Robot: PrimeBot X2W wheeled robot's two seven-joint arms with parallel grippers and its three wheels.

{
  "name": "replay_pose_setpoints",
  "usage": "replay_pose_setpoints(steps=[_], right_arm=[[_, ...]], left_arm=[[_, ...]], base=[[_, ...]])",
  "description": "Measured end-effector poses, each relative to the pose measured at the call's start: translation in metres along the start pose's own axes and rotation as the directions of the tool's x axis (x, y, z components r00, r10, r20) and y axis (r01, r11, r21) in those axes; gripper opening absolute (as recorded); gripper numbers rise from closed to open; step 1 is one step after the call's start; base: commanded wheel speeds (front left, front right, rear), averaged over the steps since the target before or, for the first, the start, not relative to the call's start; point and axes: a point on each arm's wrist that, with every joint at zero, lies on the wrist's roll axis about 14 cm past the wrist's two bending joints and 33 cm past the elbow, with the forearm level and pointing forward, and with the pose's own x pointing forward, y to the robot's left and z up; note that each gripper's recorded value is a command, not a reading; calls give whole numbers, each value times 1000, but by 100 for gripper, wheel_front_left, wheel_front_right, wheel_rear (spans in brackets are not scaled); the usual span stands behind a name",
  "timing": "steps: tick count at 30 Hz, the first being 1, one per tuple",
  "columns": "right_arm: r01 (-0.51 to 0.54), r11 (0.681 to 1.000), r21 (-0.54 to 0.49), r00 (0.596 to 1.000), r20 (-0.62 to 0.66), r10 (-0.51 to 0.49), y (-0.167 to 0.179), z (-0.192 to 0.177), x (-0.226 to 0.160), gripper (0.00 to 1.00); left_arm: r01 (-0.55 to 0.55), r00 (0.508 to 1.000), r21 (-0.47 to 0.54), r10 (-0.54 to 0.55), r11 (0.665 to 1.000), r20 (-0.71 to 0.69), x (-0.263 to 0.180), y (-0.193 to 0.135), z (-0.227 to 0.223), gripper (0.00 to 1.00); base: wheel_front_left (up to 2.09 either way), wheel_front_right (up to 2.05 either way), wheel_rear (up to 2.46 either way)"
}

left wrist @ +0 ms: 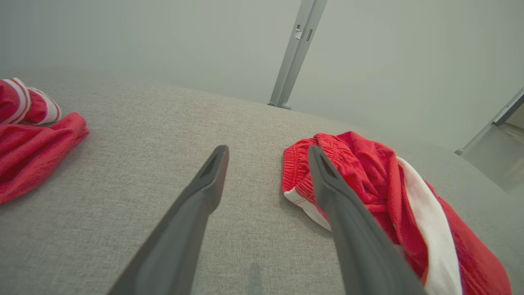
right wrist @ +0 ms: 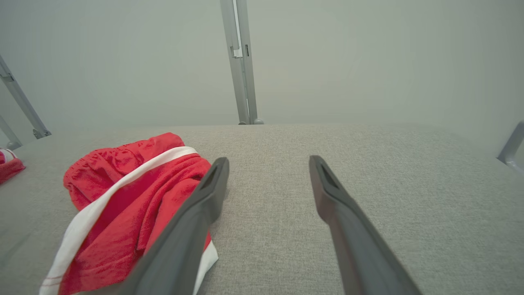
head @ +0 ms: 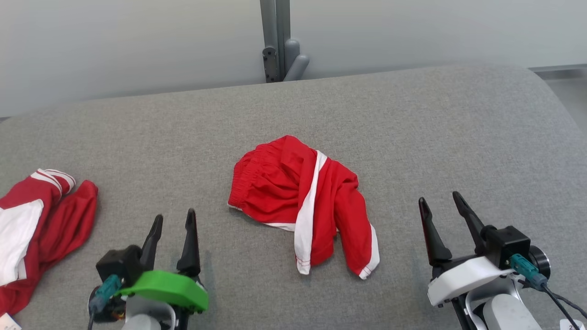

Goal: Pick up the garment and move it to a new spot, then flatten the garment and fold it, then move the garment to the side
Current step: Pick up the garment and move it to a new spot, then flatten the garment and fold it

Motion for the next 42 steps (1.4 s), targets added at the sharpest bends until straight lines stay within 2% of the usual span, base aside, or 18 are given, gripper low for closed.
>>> replay_pose_setpoints(steps=[3, 7, 12, 15, 18, 19, 29, 30, 31, 32, 36, 38, 40, 42], right_arm=[[-12, 1000, 9, 1000, -1, 12, 6, 0, -7, 100], [-31, 999, 16, 999, -14, 31, 14, -5, -11, 100], [-97, 995, 29, 995, -33, 98, 36, -12, -8, 100], [-209, 976, 66, 975, -60, 213, 76, -21, -4, 100], [-312, 942, 122, 942, -90, 324, 117, -33, -1, 100], [-361, 923, 136, 918, -123, 377, 133, -43, 1, 100], [-407, 903, 140, 874, -229, 429, 151, -76, 25, 100], [-412, 900, 144, 870, -230, 436, 153, -76, 28, 92], [-419, 897, 142, 866, -232, 442, 155, -77, 31, 49], [-419, 896, 144, 864, -240, 443, 156, -80, 34, 0], [-384, 909, 163, 869, -271, 415, 148, -90, 48, 0], [-347, 922, 174, 891, -245, 382, 139, -82, 70, 0], [-339, 931, 137, 911, -197, 361, 127, -64, 99, 0], [-341, 939, 44, 929, -139, 343, 109, -38, 131, 0]], left_arm=[[-33, 999, 61, 33, 998, -9, -26, 13, -6, 100], [-93, 995, 48, 95, 994, -37, -54, 30, -19, 100], [-75, 996, 38, 76, 996, -52, -60, 25, -25, 100], [-67, 996, 22, 68, 997, -54, -58, 21, -26, 100], [-62, 997, 8, 62, 998, -49, -52, 19, -24, 100], [-64, 996, -1, 64, 998, -66, -53, 18, -30, 100], [-115, 989, -27, 112, 993, -101, -60, 31, -40, 100], [-123, 988, -30, 119, 992, -102, -60, 33, -41, 100], [-129, 987, -33, 125, 991, -103, -60, 35, -41, 100], [-133, 986, -34, 129, 991, -103, -60, 36, -41, 100], [-148, 984, -52, 141, 988, -109, -58, 40, -42, 100], [-154, 984, -70, 146, 986, -107, -56, 40, -41, 100], [-150, 984, -78, 142, 986, -107, -55, 39, -41, 100], [-156, 983, -93, 146, 983, -107, -55, 40, -41, 100]], base=[[0, 0, 0], [0, 0, 0], [0, 0, 0], [0, 0, 0], [0, 0, 0], [0, 0, 0], [0, 0, 0], [0, 0, 0], [0, 0, 0], [0, 0, 0], [0, 0, 0], [0, 0, 0], [0, 0, 0], [0, 0, 0]])
